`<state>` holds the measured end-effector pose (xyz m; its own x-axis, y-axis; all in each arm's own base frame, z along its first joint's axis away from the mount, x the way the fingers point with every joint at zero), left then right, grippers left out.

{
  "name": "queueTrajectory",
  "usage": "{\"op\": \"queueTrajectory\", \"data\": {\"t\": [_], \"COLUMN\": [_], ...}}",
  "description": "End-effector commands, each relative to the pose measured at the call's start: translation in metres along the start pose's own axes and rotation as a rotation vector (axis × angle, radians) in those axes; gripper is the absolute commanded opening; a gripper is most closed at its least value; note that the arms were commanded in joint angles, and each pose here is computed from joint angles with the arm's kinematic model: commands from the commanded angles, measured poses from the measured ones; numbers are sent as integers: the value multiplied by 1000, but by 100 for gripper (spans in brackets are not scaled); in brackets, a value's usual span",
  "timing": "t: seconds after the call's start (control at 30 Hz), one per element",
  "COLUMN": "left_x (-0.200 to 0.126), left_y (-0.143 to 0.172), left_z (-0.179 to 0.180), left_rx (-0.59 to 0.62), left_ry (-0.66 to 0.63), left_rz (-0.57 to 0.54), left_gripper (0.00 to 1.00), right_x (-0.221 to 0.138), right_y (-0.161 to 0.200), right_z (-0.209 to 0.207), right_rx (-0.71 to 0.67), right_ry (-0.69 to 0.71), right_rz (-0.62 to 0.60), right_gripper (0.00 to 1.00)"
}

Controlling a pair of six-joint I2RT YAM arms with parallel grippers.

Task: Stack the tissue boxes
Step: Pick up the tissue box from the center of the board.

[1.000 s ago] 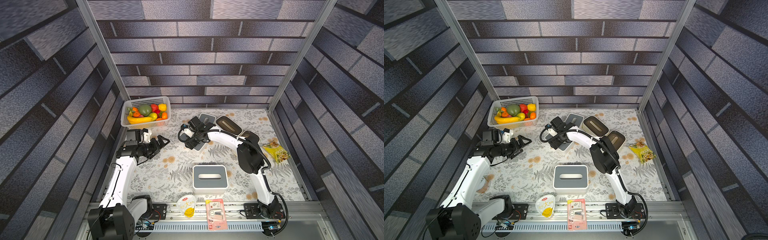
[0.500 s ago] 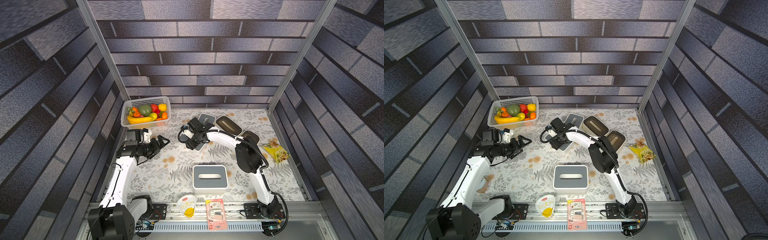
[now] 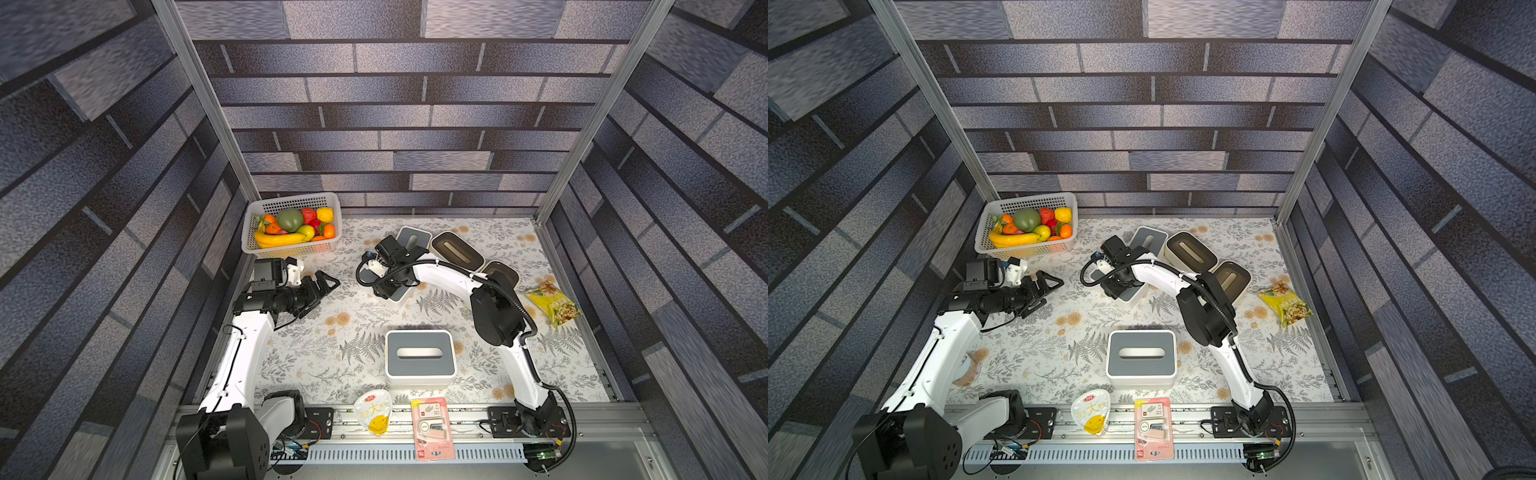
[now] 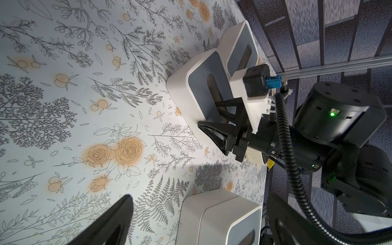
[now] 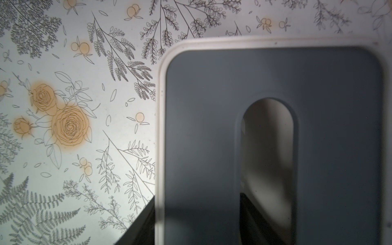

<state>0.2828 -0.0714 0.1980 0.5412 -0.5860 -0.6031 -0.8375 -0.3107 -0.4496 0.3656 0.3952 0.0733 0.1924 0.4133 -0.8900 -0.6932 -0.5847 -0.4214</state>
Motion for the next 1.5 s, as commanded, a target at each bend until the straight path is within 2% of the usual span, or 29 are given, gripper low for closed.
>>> {"op": "queueTrajectory", "data": {"t": [0.0, 0.5, 0.97, 1.47], "left_x": [1, 1, 0, 1], "left_y": [5, 4, 6, 11], "left_z": [1, 2, 3, 4], "left_rx": [8, 5, 7, 24], "left_ry": [11, 10, 0, -25], "left_rz": [18, 18, 22, 40], "left_gripper": [100, 100, 100, 100], "right_x": [-1, -8, -34, -66], "right_y": [1, 0, -7, -18], "right_z": [-3, 2, 33, 53], "right_rx": [-3, -48, -158, -212], "right_ry": [4, 3, -48, -113], "right_rz": [8, -12, -74, -143], "right_gripper": [56, 48, 46, 45]}}
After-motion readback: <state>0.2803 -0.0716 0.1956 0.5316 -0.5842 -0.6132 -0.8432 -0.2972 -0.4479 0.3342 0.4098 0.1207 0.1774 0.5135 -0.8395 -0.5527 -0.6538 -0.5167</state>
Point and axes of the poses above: each gripper's point midway between its finger pads, its own x axis out along the fingers, its own z axis along the line the jaws close on, y = z × x, the point moved 1 cm from there along -x, back along the fingers, and after that the axes turned 13 degrees about x, right-handed, at the moved point
